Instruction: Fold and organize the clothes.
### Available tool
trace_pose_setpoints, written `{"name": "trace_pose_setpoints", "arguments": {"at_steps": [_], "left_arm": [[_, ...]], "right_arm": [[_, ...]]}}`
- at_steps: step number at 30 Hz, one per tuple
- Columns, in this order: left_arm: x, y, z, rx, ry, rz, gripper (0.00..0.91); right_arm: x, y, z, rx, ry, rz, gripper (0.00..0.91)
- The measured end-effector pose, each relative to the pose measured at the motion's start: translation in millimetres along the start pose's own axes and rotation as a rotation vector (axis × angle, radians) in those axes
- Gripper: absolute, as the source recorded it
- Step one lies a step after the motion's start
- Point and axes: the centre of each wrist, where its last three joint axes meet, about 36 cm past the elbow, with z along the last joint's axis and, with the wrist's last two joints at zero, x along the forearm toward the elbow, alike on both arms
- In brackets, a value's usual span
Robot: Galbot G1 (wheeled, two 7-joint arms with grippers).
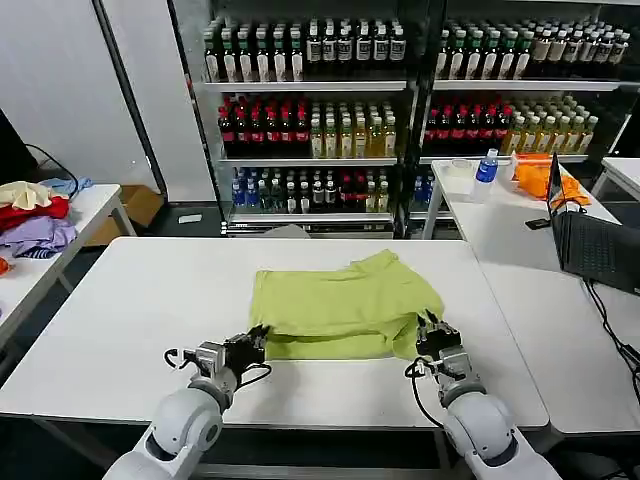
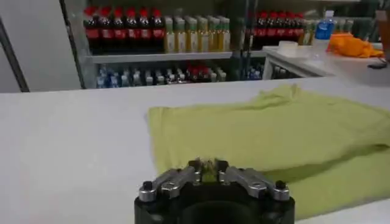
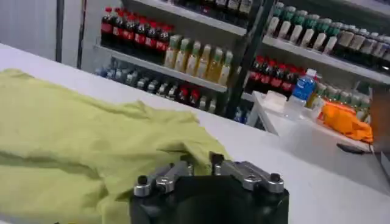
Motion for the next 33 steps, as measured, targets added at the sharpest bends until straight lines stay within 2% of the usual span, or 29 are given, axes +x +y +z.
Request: {"name": "trace_pose_setpoints", "arguments": {"at_steps": [10, 20, 21, 22, 23, 25, 26, 27, 28, 29, 30, 32, 33], "left_arm": [[13, 3, 4, 0.015, -0.005, -0.023, 0.907], [10, 1, 12, 0.038, 0.015, -0.02, 0.907], [9, 1, 13, 0.039, 0.019, -0.02, 0.887], [8, 1, 14, 0.039, 0.023, -0.02, 0.806], [8, 1, 15, 0.039, 0.026, -0.021, 0.766], [6, 2, 18, 0.04, 0.032, -0.023, 0.554], [5, 2, 19, 0.04, 0.034, -0.024, 0.191], [4, 2, 20, 0.041, 0.035, -0.025, 0.111], [3, 2, 21, 0.042, 0.037, -0.026, 0.02], [2, 2, 22, 0.041, 0.038, -0.028, 0.02], [2, 1, 24, 0.041, 0.04, -0.029, 0.02], [1, 1, 26, 0.042, 0.043, -0.029, 0.02], [1, 1, 27, 0.042, 0.044, -0.031, 0.02]], "right_arm": [[28, -8, -1, -0.058, 0.008, 0.021, 0.907], [40, -21, 10, -0.191, 0.11, 0.053, 0.907], [39, -21, 12, -0.207, 0.125, 0.055, 0.907], [38, -21, 14, -0.219, 0.137, 0.055, 0.907], [37, -21, 16, -0.23, 0.15, 0.056, 0.907], [35, -21, 19, -0.252, 0.174, 0.057, 0.907], [34, -21, 21, -0.262, 0.183, 0.056, 0.907], [32, -21, 22, -0.27, 0.192, 0.055, 0.907], [31, -20, 24, -0.281, 0.2, 0.052, 0.776], [29, -20, 25, -0.289, 0.207, 0.049, 0.645], [28, -19, 26, -0.296, 0.213, 0.046, 0.453], [26, -19, 29, -0.309, 0.225, 0.041, 0.222], [25, -19, 30, -0.314, 0.229, 0.038, 0.01]]}}
